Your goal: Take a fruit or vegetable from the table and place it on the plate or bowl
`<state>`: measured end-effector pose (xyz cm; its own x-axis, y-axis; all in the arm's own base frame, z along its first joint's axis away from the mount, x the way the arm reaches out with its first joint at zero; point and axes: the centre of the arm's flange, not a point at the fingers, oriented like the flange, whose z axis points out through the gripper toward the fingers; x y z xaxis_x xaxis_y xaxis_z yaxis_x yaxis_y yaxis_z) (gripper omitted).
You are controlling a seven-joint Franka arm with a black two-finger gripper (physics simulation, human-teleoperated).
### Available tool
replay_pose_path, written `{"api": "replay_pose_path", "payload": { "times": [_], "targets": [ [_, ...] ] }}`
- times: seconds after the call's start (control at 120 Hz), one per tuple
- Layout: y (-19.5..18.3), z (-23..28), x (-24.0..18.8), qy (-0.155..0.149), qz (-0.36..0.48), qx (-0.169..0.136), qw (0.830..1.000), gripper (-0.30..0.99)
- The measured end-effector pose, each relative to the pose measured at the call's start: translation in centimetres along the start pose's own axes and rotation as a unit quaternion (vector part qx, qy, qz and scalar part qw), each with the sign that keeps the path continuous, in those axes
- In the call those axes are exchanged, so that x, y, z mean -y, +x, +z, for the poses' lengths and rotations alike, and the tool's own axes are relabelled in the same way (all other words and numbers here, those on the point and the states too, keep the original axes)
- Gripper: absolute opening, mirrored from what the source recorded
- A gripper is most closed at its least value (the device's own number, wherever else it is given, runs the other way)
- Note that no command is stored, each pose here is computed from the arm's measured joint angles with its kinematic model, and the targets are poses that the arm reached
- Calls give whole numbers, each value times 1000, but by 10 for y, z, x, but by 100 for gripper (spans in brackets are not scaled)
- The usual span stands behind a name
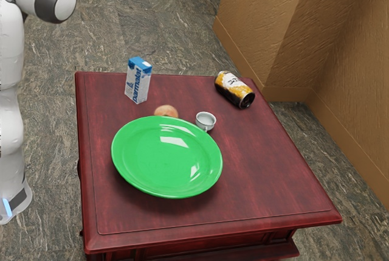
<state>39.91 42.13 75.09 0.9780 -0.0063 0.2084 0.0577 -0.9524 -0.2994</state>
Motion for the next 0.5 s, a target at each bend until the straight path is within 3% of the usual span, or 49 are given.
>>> {"api": "replay_pose_path", "payload": {
  "times": [0.117, 0.267, 0.292, 0.342, 0.375, 0.4, 0.458, 0.5],
  "targets": [
    [-17, 18, -6, -81, -10, 24, 996, 67],
    [-20, 24, -20, -130, 1, 39, 991, 68],
    [-19, 2, -21, -120, 7, 27, 992, 67],
    [-13, -91, -42, -71, 45, -31, 996, 67],
    [-6, -121, -67, -70, 78, -51, 993, 67],
    [5, -114, -82, -82, 98, -42, 991, 67],
    [43, -59, -116, -117, 131, 19, 984, 67],
    [83, -35, -175, -138, 188, 46, 971, 67]
  ]
}}
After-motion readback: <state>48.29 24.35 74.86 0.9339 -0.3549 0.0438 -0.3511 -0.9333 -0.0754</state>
